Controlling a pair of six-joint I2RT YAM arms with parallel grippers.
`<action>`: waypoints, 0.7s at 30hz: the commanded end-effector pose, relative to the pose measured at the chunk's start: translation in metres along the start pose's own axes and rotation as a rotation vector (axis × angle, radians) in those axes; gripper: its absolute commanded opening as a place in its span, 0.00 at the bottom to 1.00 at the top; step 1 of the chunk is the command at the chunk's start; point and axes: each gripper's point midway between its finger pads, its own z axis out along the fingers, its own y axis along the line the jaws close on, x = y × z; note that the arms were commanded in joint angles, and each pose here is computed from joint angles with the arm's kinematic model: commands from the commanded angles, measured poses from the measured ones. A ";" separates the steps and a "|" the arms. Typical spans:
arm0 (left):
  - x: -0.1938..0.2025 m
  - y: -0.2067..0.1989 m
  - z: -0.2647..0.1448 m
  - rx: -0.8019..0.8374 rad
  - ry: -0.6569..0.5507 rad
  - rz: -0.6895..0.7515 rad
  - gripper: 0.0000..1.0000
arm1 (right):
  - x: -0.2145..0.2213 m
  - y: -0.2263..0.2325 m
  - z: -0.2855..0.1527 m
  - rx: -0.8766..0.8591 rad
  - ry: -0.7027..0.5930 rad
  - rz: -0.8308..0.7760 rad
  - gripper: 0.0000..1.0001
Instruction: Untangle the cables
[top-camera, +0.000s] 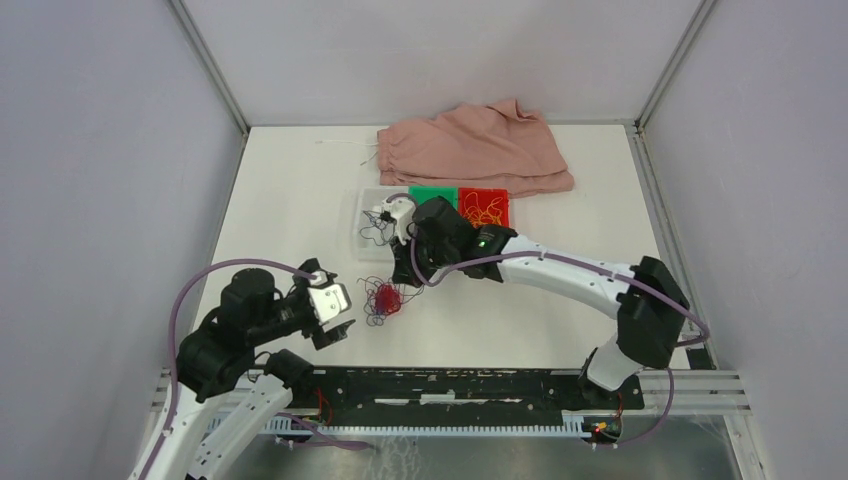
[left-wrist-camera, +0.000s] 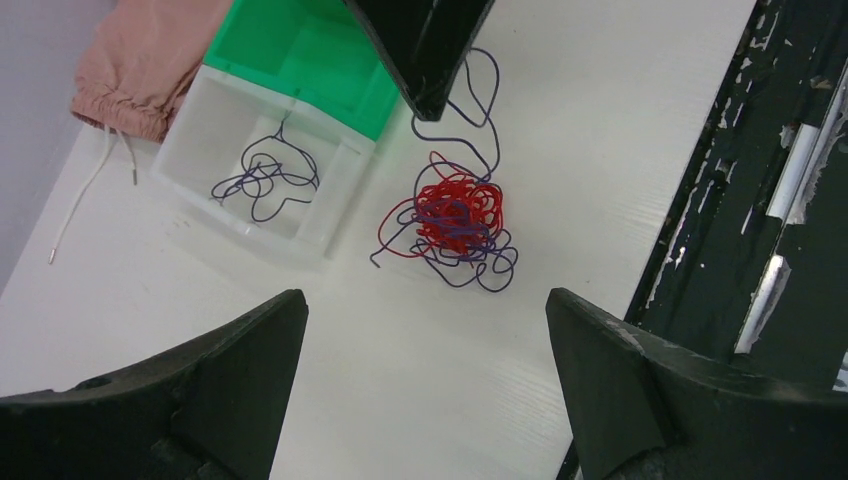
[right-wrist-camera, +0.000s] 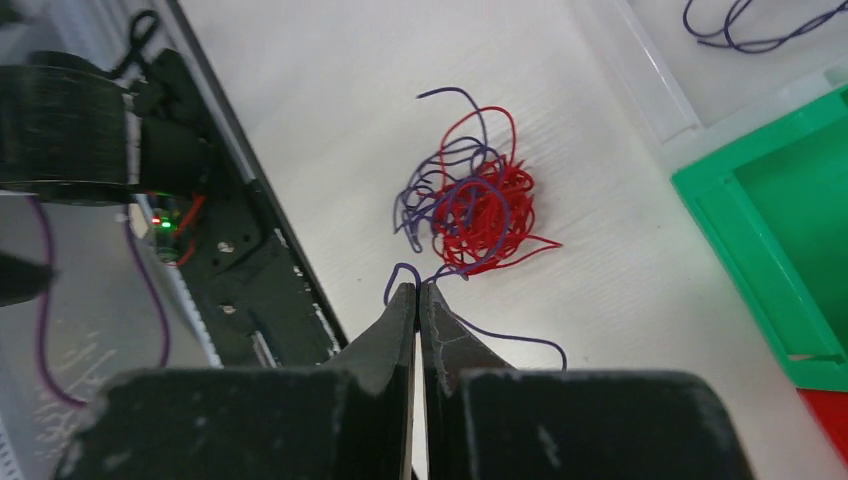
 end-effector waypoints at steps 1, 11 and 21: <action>-0.011 0.002 0.003 -0.006 -0.062 0.024 0.97 | -0.048 0.044 -0.045 -0.142 -0.153 -0.001 0.04; -0.048 0.016 0.012 -0.039 -0.226 0.000 0.98 | -0.110 0.113 -0.111 -0.387 -0.331 0.042 0.02; -0.068 0.015 0.023 0.022 -0.297 -0.055 0.99 | -0.167 0.171 -0.155 -0.541 -0.469 -0.013 0.00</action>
